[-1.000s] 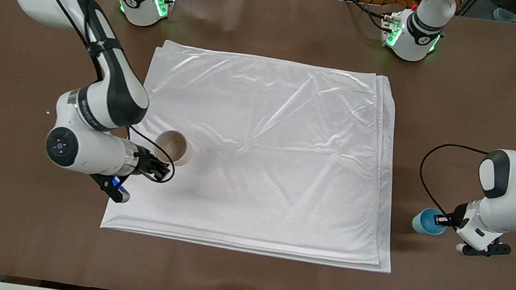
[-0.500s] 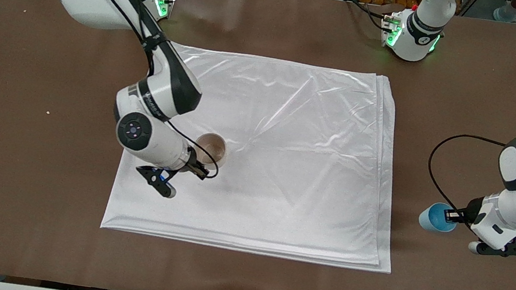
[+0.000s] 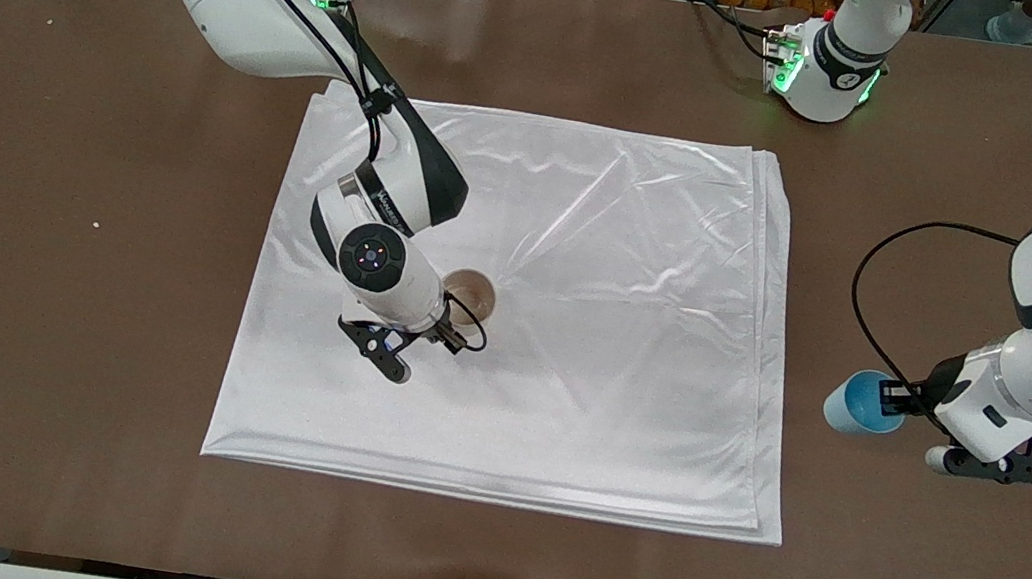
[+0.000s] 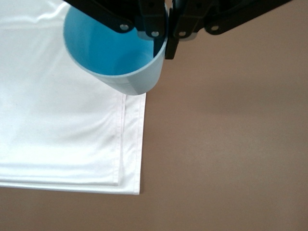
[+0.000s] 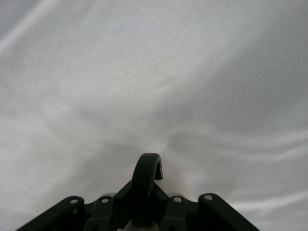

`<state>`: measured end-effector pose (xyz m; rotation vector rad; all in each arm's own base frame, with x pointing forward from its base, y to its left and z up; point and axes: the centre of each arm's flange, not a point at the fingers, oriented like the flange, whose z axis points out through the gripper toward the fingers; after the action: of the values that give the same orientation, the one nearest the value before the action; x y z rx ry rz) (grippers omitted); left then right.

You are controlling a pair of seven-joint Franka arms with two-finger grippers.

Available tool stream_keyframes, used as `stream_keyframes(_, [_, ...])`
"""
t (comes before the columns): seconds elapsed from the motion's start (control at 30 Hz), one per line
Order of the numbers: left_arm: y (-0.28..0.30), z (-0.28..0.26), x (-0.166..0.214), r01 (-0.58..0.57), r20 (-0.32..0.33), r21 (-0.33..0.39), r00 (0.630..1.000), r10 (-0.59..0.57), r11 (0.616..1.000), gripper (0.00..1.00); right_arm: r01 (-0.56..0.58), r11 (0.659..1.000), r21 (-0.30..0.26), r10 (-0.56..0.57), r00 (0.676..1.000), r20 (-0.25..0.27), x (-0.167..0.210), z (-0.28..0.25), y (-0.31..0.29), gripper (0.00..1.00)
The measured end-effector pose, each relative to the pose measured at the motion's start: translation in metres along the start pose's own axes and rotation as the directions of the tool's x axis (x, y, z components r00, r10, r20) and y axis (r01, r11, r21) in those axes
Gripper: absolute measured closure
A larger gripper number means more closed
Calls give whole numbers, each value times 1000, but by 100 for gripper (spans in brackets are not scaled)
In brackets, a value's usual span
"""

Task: Place blue cup into white mug on cloth

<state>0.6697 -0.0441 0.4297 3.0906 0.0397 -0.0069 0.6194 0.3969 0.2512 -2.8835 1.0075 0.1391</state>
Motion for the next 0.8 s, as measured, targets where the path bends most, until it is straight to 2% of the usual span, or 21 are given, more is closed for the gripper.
stream_keyframes(0.2, [5, -12, -6, -11, 11, 11, 1000, 11, 1000, 96, -38, 999, 36, 38, 999, -4, -7, 12, -7, 90])
stream_keyframes(0.37, [-1, -14, -9, -29, 23, 71, 999, 28, 997, 96, -43, 998, 44, 43, 999, -2, -13, 21, -10, 89])
stream_keyframes(0.57, [-3, -15, -11, -34, 32, 89, 999, 31, 995, 96, -45, 998, 46, 45, 999, -3, -13, 21, -10, 66])
stream_keyframes(0.77, [9, -15, -12, -29, 31, 80, 999, 27, 996, 96, -48, 998, 47, 48, 999, -5, -11, 21, -10, 38])
stream_keyframes(0.8, [15, -16, -13, -20, 30, 77, 999, 17, 997, 96, -49, 998, 48, 50, 999, -6, -10, 20, -10, 29])
